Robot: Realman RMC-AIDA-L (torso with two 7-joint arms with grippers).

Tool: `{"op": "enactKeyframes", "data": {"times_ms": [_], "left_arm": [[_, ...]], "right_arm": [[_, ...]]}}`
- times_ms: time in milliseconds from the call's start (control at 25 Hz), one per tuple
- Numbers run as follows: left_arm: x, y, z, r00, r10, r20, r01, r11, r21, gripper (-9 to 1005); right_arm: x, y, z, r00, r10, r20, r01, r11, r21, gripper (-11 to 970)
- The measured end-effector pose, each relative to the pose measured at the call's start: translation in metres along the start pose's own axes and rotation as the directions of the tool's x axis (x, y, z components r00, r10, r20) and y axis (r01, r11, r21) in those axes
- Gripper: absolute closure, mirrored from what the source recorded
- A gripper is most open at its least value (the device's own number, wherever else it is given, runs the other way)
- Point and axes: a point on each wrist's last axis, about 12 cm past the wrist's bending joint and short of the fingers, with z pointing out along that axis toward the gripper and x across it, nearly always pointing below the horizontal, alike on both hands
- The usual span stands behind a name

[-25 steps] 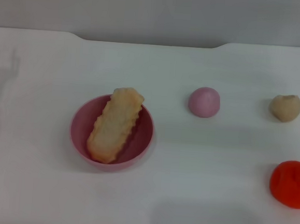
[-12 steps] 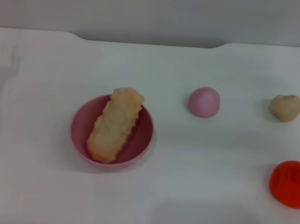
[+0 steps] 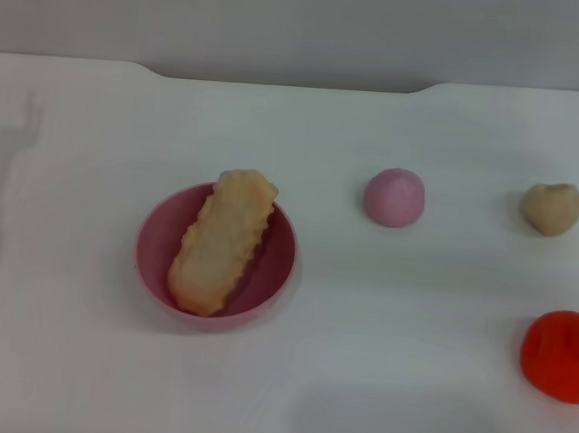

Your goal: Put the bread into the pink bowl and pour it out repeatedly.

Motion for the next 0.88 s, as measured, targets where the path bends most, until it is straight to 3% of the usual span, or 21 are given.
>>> {"op": "enactKeyframes", "data": {"times_ms": [880], "left_arm": [[-0.0004, -0.0028, 0.0041, 1.0, -0.005, 0.003, 0.005, 1.0, 0.004, 462]], "right_arm": [[0.0009, -0.0001, 0.0004, 1.0, -0.001, -0.008, 0.001, 1.0, -0.001, 476]]}}
